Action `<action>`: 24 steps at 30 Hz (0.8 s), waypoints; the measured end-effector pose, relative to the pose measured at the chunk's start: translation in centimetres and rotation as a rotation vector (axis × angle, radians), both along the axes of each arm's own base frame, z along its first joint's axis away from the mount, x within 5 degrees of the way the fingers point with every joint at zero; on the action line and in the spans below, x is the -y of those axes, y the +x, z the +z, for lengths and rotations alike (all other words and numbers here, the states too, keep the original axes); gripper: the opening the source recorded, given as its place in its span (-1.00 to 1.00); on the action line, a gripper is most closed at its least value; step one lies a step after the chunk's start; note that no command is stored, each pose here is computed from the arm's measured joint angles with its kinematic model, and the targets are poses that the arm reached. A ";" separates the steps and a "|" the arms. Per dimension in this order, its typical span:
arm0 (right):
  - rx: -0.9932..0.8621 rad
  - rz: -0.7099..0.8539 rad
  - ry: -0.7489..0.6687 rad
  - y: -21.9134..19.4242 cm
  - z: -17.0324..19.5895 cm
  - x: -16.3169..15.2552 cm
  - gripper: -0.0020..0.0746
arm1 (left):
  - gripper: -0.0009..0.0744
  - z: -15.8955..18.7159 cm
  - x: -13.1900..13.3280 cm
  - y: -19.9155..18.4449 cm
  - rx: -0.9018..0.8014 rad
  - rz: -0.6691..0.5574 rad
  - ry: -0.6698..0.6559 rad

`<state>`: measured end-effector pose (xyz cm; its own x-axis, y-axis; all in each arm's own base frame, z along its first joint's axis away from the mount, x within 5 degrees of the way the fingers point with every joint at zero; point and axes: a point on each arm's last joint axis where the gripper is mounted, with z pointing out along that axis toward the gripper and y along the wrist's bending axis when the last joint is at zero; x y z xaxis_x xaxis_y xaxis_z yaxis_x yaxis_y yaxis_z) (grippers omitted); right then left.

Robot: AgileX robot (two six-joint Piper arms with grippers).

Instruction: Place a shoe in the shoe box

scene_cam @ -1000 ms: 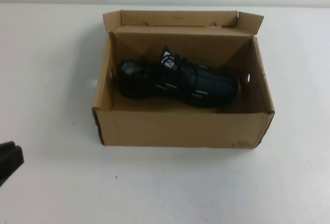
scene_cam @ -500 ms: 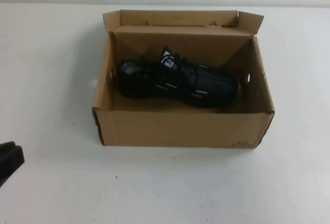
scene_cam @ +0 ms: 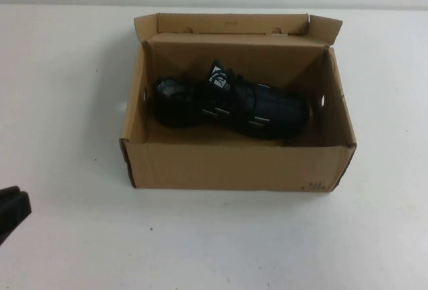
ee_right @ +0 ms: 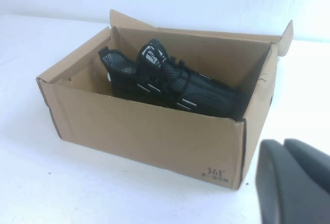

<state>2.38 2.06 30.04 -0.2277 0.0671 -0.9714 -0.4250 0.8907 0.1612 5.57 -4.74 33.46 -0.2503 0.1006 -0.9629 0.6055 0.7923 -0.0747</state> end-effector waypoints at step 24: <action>-0.002 0.000 -0.001 0.0 0.0 0.0 -0.99 | -0.98 -13.8 -2.9 0.2 0.208 0.347 -0.043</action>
<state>2.38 2.06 30.02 -0.2298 0.0661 -0.9710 -0.4251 0.8907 0.1612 5.72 -1.86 19.70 -0.0622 0.0032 -0.9981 0.3083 0.9511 -0.0161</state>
